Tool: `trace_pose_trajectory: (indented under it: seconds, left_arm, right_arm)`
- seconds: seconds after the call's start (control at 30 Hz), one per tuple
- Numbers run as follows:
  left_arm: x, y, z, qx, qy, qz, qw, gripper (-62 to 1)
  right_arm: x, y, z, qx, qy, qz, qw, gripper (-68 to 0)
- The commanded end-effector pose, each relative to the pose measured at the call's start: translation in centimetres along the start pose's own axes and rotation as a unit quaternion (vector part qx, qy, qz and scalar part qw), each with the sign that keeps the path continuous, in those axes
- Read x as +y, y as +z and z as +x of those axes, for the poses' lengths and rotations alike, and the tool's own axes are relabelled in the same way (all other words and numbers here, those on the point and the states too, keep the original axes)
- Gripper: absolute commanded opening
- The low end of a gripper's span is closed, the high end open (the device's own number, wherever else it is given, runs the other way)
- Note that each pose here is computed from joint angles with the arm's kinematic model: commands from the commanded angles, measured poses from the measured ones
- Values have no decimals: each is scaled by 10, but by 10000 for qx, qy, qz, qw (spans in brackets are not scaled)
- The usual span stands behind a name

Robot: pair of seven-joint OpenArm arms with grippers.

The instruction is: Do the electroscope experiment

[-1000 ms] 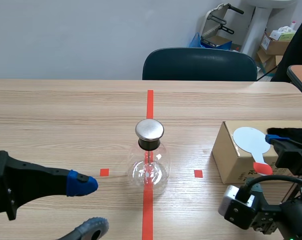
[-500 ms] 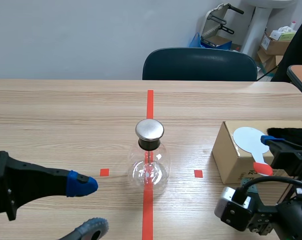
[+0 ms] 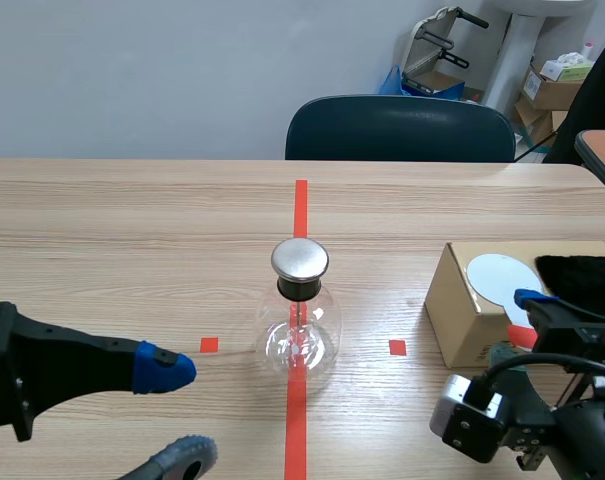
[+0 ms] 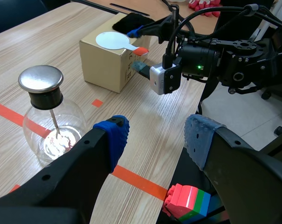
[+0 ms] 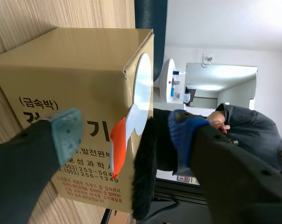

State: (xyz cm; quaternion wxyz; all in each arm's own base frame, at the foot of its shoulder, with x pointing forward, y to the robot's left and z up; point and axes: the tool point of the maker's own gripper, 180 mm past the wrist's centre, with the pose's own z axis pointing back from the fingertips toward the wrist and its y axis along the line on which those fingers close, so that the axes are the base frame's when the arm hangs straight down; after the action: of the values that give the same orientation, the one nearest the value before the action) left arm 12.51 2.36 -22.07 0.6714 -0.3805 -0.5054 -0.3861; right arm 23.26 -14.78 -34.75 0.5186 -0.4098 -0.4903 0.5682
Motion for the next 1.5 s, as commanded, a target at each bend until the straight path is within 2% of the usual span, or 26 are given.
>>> trace_pose_trajectory:
  seconds: [0.0, 0.33, 1.47]
  left_arm:
    - [-4, -2, 11, -195, 22, -40, 9998, -308]
    - [-4, -2, 9, -160, 22, -42, 9999, -307]
    - [-4, -2, 9, -142, 18, -42, 9999, -307]
  right_arm:
    - [-11, -5, -1, 8, 29, -188, 9998, -367]
    - [-11, -5, -1, 8, 29, -188, 9998, -661]
    - [-9, -5, -2, 21, 44, -139, 9999, -667]
